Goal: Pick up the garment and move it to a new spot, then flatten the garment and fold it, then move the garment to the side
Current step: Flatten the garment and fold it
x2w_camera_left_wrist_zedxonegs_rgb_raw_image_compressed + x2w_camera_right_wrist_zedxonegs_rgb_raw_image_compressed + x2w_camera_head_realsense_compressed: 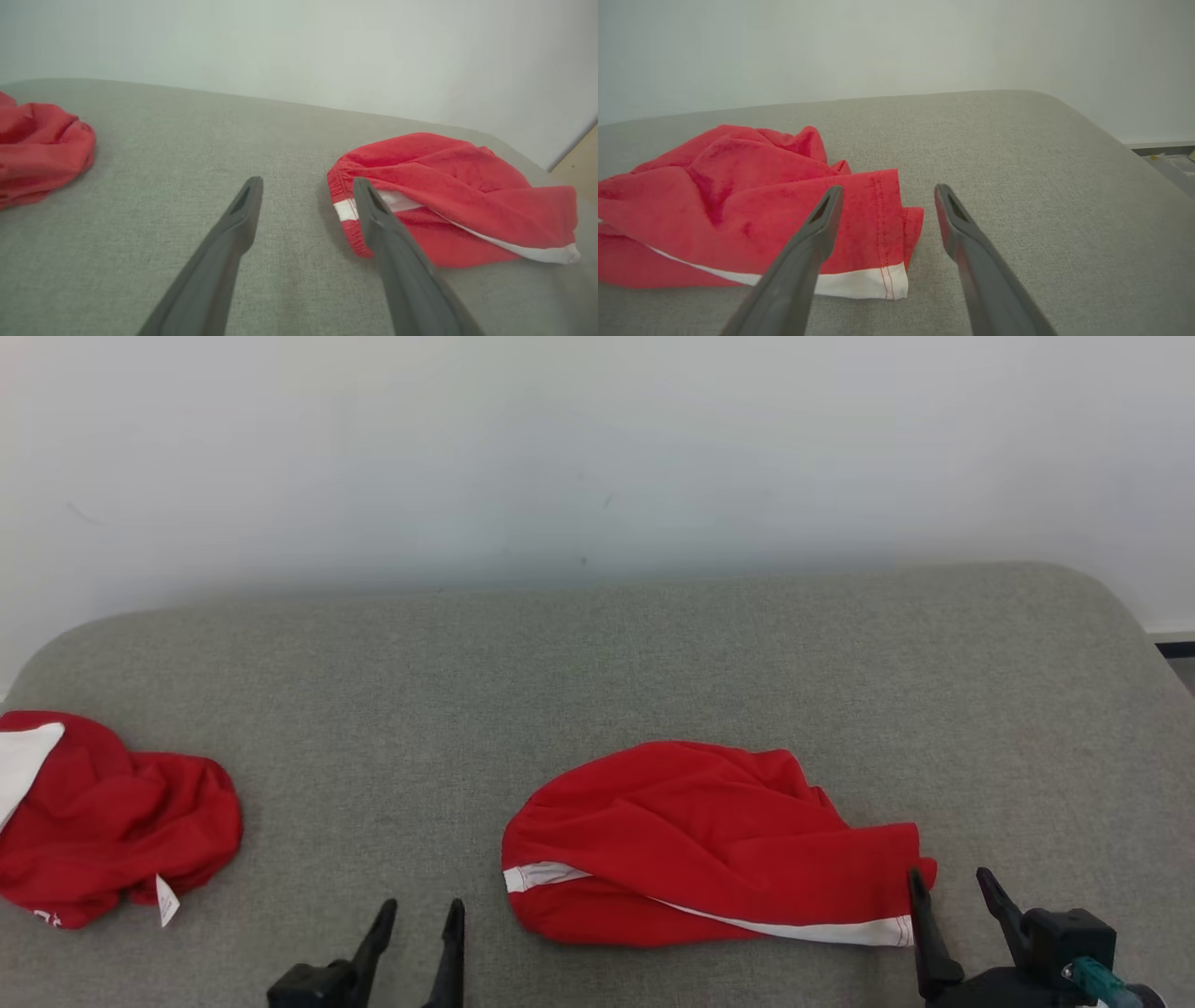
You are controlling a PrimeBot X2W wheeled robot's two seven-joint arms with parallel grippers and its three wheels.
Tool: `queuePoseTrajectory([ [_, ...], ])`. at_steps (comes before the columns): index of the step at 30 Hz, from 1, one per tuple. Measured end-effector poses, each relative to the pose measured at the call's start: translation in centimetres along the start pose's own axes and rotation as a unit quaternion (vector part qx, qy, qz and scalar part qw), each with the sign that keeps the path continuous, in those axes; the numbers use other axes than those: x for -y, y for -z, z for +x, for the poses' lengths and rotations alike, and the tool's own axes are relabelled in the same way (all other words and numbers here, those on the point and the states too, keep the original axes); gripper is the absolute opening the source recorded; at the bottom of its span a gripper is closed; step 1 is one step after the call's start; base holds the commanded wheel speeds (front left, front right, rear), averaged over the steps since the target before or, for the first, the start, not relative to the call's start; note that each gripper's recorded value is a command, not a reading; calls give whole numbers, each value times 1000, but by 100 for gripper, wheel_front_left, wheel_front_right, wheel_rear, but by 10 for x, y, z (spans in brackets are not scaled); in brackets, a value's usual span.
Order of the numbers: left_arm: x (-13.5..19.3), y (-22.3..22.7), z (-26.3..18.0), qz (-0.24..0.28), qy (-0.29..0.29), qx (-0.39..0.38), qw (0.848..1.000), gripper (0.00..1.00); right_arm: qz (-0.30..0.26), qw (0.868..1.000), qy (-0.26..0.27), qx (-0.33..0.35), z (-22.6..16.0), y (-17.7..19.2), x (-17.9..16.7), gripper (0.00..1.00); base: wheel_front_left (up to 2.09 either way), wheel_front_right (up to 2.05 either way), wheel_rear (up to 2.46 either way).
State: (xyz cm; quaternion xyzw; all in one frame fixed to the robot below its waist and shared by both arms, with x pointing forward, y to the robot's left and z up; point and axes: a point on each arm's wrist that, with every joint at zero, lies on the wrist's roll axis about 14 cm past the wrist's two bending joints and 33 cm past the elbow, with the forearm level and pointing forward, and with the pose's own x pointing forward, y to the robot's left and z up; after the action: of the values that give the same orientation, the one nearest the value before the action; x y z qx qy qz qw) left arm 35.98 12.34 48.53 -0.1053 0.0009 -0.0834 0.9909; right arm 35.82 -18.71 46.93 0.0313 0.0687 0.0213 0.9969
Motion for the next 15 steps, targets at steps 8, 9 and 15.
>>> queuePoseTrajectory([
  [8,26,54,32,-16,39,-99,994,100,10,997,9,-71,9,28,6,100,0,0,0],
  [9,28,59,35,-17,40,-108,993,100,13,997,9,-76,10,31,6,100,0,0,0],
  [15,35,80,49,-27,46,-142,988,100,30,994,11,-107,11,52,6,100,0,0,0],
])
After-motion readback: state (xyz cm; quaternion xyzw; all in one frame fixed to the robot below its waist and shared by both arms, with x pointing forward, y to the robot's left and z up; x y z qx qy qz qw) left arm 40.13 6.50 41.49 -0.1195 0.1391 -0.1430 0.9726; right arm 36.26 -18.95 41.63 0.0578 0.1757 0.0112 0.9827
